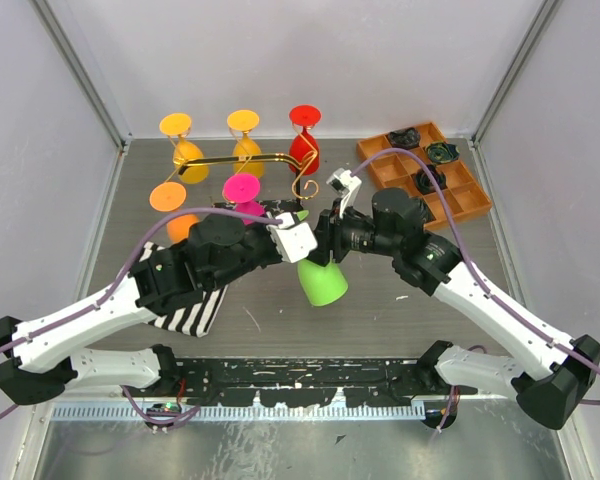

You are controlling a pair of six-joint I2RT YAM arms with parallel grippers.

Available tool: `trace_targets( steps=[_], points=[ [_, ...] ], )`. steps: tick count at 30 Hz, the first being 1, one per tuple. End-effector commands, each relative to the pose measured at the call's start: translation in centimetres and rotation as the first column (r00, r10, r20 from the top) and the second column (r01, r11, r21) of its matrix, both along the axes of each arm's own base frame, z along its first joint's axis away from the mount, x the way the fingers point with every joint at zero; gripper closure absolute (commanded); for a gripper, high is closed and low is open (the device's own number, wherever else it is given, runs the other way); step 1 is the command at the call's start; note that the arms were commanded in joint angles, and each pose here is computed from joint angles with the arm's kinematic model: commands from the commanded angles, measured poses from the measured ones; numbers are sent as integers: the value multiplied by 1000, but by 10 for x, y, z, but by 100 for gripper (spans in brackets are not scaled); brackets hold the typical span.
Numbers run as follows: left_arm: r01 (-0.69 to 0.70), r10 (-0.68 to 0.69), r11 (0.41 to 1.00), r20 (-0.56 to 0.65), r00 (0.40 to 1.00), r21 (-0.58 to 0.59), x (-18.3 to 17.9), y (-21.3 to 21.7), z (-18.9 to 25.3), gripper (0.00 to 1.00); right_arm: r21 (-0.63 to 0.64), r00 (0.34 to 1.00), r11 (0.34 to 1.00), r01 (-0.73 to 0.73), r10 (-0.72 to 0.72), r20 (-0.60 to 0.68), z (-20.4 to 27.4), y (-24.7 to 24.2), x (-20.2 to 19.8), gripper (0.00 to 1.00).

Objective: Place the wine glass upside down on the wine glass rack
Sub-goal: Turn the wine glass upside down at the wine rack.

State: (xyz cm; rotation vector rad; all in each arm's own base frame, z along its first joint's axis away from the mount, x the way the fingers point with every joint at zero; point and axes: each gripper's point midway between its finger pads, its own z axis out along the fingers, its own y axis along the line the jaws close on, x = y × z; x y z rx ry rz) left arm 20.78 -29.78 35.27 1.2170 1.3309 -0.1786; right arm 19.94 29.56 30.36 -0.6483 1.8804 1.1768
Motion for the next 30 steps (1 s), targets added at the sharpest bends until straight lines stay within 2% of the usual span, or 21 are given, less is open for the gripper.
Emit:
trace_targets(
  steps=[1,19,25,30],
  points=[
    [-5,5,1000,19,1000,-31,2,-2,6,100,38,999,999,-14,12,37,12,6,2,55],
    [-58,58,998,27,998,-8,9,3,1,100,38,1000,999,-9,8,20,5,9,5,79],
    [-67,67,998,29,997,-19,10,4,2,100,48,1000,999,18,-19,17,9,6,7,98],
    [-75,76,997,31,997,-26,11,6,3,93,50,1000,998,30,-30,5,10,7,9,99]
  ],
)
